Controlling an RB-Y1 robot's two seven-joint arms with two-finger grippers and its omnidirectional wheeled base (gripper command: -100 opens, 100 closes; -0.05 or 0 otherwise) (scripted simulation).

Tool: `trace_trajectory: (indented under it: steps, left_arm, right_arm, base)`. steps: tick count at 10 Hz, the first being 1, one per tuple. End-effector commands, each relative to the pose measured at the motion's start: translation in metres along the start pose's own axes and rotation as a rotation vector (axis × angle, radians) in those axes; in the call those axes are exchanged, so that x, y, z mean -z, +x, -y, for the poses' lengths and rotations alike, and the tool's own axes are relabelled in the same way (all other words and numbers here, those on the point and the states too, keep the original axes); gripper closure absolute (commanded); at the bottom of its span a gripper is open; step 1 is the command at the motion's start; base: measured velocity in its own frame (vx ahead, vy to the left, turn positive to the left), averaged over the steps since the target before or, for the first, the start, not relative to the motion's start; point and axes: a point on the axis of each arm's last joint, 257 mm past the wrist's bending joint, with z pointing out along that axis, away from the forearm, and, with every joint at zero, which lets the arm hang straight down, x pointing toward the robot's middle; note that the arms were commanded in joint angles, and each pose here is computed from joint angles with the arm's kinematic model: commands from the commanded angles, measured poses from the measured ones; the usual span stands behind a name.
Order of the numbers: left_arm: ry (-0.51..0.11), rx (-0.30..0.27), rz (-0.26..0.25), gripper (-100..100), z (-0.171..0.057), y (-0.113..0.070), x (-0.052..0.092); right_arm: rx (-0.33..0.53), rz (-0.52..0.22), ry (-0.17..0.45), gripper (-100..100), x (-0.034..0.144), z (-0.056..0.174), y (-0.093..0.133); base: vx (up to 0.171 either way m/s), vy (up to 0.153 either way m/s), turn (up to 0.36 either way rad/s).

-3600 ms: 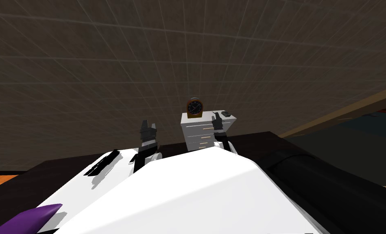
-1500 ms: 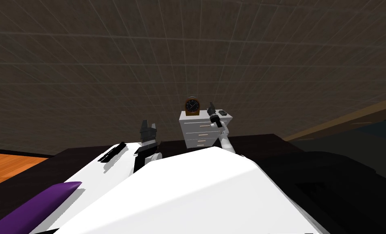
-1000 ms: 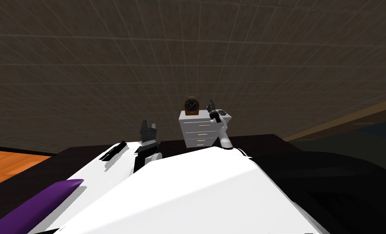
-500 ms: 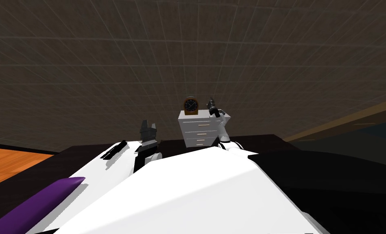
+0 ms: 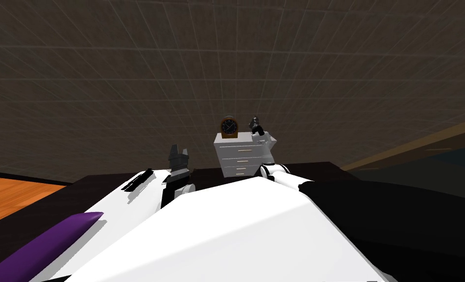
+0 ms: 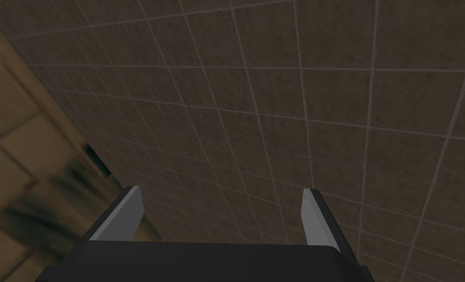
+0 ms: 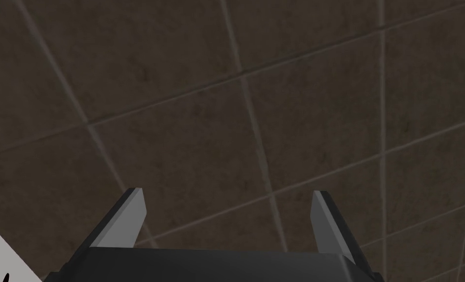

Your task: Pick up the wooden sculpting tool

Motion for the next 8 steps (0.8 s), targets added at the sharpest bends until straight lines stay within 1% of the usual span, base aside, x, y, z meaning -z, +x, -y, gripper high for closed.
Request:
trace_trajectory:
  steps: [1, 2, 3, 4, 5, 6, 7, 8]
  left_arm:
    - [0.0, 0.0, 0.0, 0, 0.0, 0.0, 0.0]
    - [0.0, 0.0, 0.0, 0, 0.0, 0.0, 0.0]
    - [0.0, 0.0, 0.0, 0, 0.0, 0.0, 0.0]
    - [0.0, 0.0, 0.0, 0, 0.0, 0.0, 0.0]
    - [0.0, 0.0, 0.0, 0, 0.0, 0.0, 0.0]
    - [0.0, 0.0, 0.0, 0, 0.0, 0.0, 0.0]
    - [0.0, 0.0, 0.0, 0, 0.0, 0.0, 0.0]
    - [0.0, 0.0, 0.0, 0, 0.0, 0.0, 0.0]
  right_arm:
    - [-0.049, 0.044, 0.03, -100, -0.013, -0.001, -0.014]
    - [-0.055, 0.054, 0.05, -100, -0.018, 0.001, -0.013]
    - [-0.061, 0.052, 0.047, -100, -0.022, -0.008, -0.006]
    - [-0.102, 0.093, 0.074, -100, -0.03, -0.005, -0.021]
    - [-0.11, 0.096, 0.083, -100, -0.036, -0.009, -0.016]
    - [-0.113, 0.099, 0.088, -100, -0.037, -0.011, -0.014]
    - [-0.158, 0.14, 0.111, -100, -0.045, -0.011, -0.027]
    - [-0.164, 0.145, 0.124, -100, -0.049, -0.012, -0.023]
  base:
    - [-0.012, -0.021, 0.002]
    - [-0.006, -0.019, -0.007]
    - [-0.002, -0.01, 0.0]
    - [-0.006, -0.022, -0.006]
    - [-0.01, -0.02, -0.004]
    - [-0.006, -0.012, 0.001]
    - [-0.006, -0.017, -0.016]
    - [0.001, -0.011, -0.009]
